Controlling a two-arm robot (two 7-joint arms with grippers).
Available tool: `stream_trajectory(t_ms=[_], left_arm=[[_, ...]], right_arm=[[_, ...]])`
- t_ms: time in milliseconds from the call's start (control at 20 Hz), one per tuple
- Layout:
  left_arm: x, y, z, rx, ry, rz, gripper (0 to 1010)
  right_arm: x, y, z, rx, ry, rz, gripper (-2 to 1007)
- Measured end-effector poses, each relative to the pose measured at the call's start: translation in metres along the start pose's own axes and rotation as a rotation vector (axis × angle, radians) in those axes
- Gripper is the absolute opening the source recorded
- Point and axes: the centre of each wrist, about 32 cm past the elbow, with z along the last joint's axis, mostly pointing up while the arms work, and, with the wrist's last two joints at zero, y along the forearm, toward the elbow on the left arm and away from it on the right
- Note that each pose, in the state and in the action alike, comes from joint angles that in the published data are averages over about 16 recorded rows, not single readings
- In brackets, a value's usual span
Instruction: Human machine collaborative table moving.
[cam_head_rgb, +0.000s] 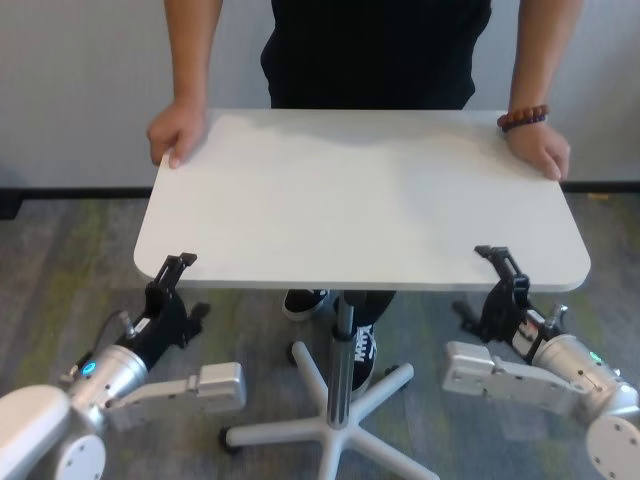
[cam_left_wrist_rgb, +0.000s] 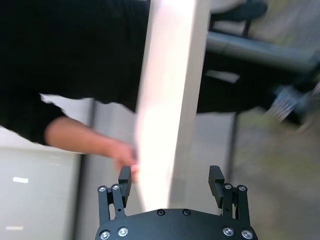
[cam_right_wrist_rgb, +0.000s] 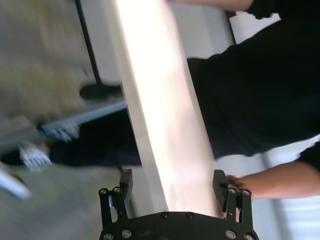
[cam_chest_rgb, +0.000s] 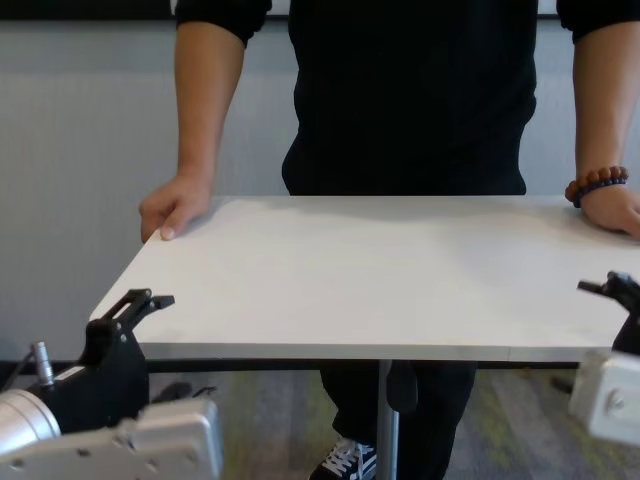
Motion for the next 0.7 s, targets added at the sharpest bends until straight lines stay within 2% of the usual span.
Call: stream_trajectory(t_ms=[450, 550, 700], left_arm=[[0.0283, 0.020, -0.0038, -0.083, 0.275, -0.009, 1002], [0.0338, 0.024, -0.0025, -0.100, 0.315, -0.001, 1002], [0.0408, 0.031, 0.0010, -0.118, 0.353, 0.014, 1002]], right_arm=[[0.0209, -0.0201, 0.0043, 0.129, 0.268, 0.000, 1005], [0.0253, -0.0237, 0.0058, 0.156, 0.310, -0.007, 1005], [0.0308, -0.0284, 0.0089, 0.193, 0.352, -0.015, 1005]])
